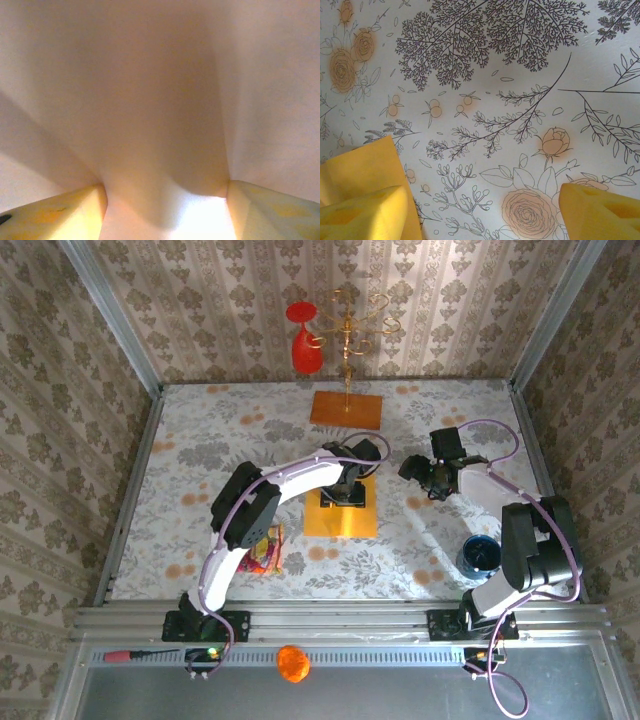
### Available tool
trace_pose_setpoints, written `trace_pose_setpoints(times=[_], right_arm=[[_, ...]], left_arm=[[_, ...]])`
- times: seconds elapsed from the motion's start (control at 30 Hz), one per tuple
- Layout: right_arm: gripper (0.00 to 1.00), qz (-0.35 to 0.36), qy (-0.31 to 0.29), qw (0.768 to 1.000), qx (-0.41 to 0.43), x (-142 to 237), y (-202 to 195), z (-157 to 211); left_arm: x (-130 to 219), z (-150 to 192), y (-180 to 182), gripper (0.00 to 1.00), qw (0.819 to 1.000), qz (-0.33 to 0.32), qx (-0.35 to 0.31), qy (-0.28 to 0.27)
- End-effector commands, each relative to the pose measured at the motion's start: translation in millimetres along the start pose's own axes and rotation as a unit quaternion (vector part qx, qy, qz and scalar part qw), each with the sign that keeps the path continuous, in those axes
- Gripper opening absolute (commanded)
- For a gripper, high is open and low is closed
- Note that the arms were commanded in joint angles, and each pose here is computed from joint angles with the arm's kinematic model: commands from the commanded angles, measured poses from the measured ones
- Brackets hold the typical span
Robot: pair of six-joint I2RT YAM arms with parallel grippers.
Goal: Fold a paper plane with a square sheet of paper (pick it up from the middle)
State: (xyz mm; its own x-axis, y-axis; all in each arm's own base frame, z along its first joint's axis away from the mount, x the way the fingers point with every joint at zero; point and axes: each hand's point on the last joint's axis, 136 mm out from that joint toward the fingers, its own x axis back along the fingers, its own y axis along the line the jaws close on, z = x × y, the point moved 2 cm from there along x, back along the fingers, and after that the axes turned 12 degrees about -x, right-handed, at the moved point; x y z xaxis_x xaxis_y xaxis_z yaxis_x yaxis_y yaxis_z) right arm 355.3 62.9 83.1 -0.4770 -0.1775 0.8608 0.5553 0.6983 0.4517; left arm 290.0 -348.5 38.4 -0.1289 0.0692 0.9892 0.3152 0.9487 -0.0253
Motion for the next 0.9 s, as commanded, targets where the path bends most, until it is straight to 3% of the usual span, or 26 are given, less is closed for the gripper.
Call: trace_pose_setpoints(times=[0.0,0.23,0.5,0.63,0.87], right_arm=[[0.8,0.006,0.007,1.0,-0.005,-2.0,-5.6,2.3],[0.8,0.003,0.005,1.0,-0.006,-1.3,-2.8,0.8],[0.79,-0.022,0.015,1.0,-0.008,-1.6,11.0,-1.6],[0.8,-0.068,0.029,0.997,-0.015,-2.6,24.0,2.4],[0.8,-0.149,0.057,0.987,-0.024,1.6,45.9,12.0]], left_arm=[[-22.1,16.1,20.5,0.62,0.999,-0.035,0.008,0.035],[11.7,-1.6,16.3,0.43,1.0,0.0,0.002,-0.025],[71.3,-16.0,23.3,0.29,0.984,0.118,0.013,-0.129],[106.6,-24.9,25.0,0.26,0.964,0.196,0.007,-0.178],[152.0,-45.3,8.4,0.25,0.902,0.356,0.005,-0.244]])
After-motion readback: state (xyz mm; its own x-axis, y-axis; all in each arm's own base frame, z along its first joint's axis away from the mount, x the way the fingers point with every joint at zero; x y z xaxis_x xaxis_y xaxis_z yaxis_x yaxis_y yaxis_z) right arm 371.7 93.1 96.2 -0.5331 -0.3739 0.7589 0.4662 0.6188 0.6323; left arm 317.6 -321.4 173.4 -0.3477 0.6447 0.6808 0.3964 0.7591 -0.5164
